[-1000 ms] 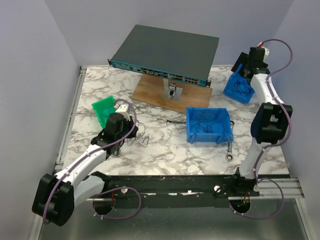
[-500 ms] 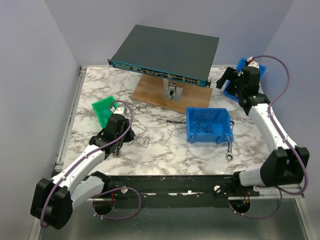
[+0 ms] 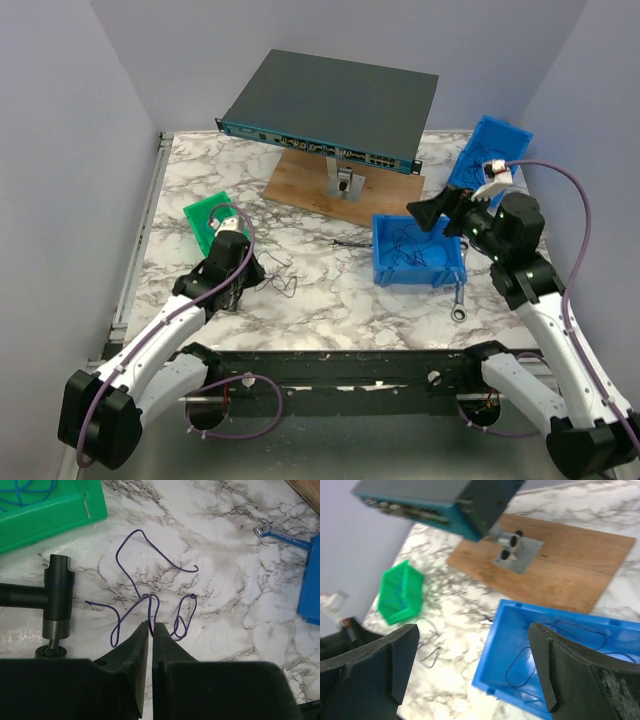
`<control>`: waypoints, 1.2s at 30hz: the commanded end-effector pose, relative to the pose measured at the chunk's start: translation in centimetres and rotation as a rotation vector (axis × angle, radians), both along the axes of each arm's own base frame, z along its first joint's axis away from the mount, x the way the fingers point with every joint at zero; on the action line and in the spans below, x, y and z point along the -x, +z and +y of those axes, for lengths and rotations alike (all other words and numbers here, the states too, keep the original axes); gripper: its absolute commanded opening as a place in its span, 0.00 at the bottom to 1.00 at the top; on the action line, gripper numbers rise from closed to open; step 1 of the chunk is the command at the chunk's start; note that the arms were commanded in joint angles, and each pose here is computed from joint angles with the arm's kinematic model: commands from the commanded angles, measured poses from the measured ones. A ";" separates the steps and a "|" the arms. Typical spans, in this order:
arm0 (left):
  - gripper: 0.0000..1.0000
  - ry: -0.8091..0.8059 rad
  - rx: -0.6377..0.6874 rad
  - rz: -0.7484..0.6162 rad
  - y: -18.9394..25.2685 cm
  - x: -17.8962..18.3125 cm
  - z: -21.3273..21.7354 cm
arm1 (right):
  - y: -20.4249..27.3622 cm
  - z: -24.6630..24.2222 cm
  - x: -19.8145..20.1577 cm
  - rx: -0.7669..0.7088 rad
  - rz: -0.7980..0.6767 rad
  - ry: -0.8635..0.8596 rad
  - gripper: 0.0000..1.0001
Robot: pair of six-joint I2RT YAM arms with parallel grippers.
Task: Untangle the cables
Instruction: Pick up the cable at the center of the board.
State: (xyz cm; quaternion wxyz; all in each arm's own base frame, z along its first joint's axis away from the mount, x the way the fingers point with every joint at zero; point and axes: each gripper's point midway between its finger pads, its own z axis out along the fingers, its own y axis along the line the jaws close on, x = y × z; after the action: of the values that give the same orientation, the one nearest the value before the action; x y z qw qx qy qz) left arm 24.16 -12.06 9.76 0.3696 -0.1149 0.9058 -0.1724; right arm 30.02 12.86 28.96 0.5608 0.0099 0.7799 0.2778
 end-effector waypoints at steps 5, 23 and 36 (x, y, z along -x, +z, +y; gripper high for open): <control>0.35 0.029 -0.030 0.030 -0.8 1.4 1.1 | -0.3 5.0 5.4 -0.144 0.007 0.334 1.00; 0.99 0.105 0.109 -0.164 6.0 3.8 2.6 | -5.7 19.2 4.8 0.024 0.067 0.545 1.00; 0.99 0.220 -0.159 -0.237 12.9 5.9 9.1 | -11.6 28.4 3.7 0.193 0.116 0.570 1.00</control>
State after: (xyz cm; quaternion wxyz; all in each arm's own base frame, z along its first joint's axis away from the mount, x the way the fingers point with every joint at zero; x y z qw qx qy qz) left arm 19.63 -5.92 21.58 0.4800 -0.1886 0.8447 -0.1432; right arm 25.23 38.33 17.29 0.3899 -0.2344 0.8133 0.3627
